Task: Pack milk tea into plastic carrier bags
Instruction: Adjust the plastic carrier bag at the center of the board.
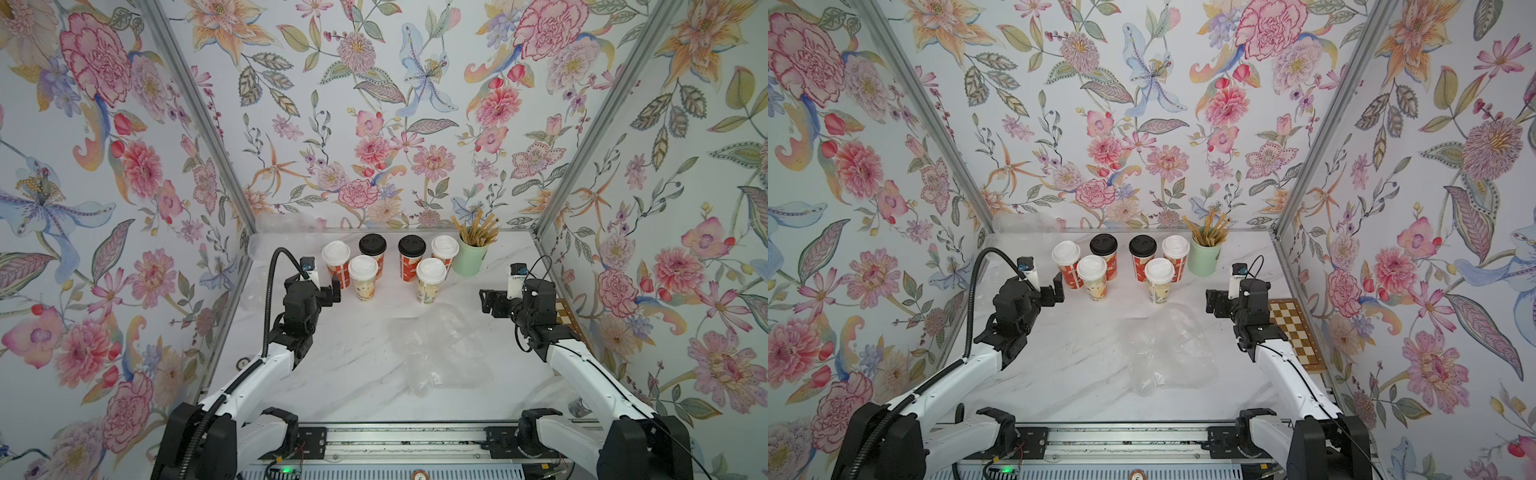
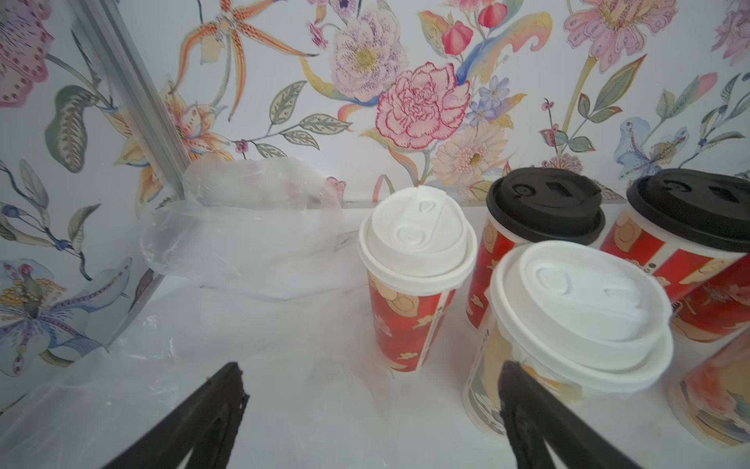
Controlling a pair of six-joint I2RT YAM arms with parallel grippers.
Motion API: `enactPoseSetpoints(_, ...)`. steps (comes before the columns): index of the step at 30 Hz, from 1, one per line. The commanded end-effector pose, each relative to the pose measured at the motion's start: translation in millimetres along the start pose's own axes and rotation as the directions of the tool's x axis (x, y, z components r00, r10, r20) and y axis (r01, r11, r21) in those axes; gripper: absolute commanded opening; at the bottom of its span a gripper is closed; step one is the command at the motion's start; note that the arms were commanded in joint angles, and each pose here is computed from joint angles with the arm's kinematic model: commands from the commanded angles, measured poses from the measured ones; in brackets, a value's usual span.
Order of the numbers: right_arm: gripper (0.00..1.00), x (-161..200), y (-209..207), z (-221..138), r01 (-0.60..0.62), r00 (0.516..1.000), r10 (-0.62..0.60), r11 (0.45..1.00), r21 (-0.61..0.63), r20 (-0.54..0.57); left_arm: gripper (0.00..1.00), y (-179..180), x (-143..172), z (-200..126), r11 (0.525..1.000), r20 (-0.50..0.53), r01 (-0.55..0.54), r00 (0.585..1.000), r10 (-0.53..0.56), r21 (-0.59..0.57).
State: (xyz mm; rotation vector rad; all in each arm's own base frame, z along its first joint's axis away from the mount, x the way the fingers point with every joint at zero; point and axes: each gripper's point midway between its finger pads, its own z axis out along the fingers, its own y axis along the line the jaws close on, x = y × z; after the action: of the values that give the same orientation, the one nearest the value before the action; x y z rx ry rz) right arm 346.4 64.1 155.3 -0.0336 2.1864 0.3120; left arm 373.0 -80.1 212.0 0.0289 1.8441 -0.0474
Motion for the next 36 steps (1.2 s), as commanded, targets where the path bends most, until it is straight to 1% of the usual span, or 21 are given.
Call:
enactPoseSetpoints(1, 0.88, 47, 22, 7, -0.154, 0.959, 0.124, 0.983, -0.102, -0.254, 0.99, -23, 16, 1, 0.996, -0.105, 0.051, 0.994, -0.043, 0.076)
enactPoseSetpoints(4, 0.83, 70, 34, 20, -0.192, 0.923, 0.128, 0.97, -0.149, -0.362, 0.98, -39, 21, 4, 0.991, -0.126, 0.058, 0.991, -0.043, 0.117)
enactPoseSetpoints(8, 0.78, 92, 38, 34, -0.192, 0.88, 0.104, 0.97, -0.146, -0.463, 0.99, -55, 26, 7, 0.986, -0.153, 0.065, 0.987, -0.042, 0.151)
enactPoseSetpoints(10, 0.76, 101, 38, 40, -0.188, 0.86, 0.094, 0.972, -0.141, -0.501, 0.99, -60, 29, 9, 0.983, -0.158, 0.085, 0.986, -0.059, 0.164)
enactPoseSetpoints(13, 0.76, 109, 43, 46, -0.206, 0.839, 0.088, 0.965, -0.163, -0.538, 0.99, -61, 34, 10, 0.979, -0.167, 0.121, 0.981, -0.093, 0.164)
enactPoseSetpoints(17, 0.74, 117, 49, 52, -0.215, 0.819, 0.072, 0.958, -0.189, -0.57, 0.99, -62, 34, 9, 0.976, -0.165, 0.141, 0.98, -0.114, 0.168)
enactPoseSetpoints(22, 0.66, 121, 53, 56, -0.226, 0.806, 0.065, 0.953, -0.204, -0.589, 0.99, -61, 33, 9, 0.976, -0.159, 0.139, 0.981, -0.113, 0.165)
enactPoseSetpoints(25, 0.57, 121, 58, 56, -0.234, 0.802, 0.06, 0.947, -0.22, -0.594, 0.99, -62, 32, 9, 0.976, -0.163, 0.136, 0.981, -0.108, 0.17)
enactPoseSetpoints(29, 0.38, 118, 67, 53, -0.248, 0.803, 0.06, 0.938, -0.241, -0.593, 0.99, -64, 27, 7, 0.973, -0.157, 0.145, 0.981, -0.117, 0.182)
enactPoseSetpoints(31, 0.27, 115, 71, 50, -0.261, 0.803, 0.066, 0.932, -0.25, -0.593, 0.99, -66, 24, 6, 0.969, -0.155, 0.152, 0.98, -0.123, 0.193)
enactPoseSetpoints(34, 0.14, 109, 83, 42, -0.313, 0.798, 0.087, 0.906, -0.286, -0.597, 0.99, -70, 17, 4, 0.964, -0.153, 0.166, 0.979, -0.135, 0.21)
enactPoseSetpoints(36, 0.08, 105, 92, 34, -0.358, 0.787, 0.106, 0.881, -0.309, -0.608, 0.99, -72, 12, 3, 0.959, -0.154, 0.179, 0.977, -0.147, 0.219)
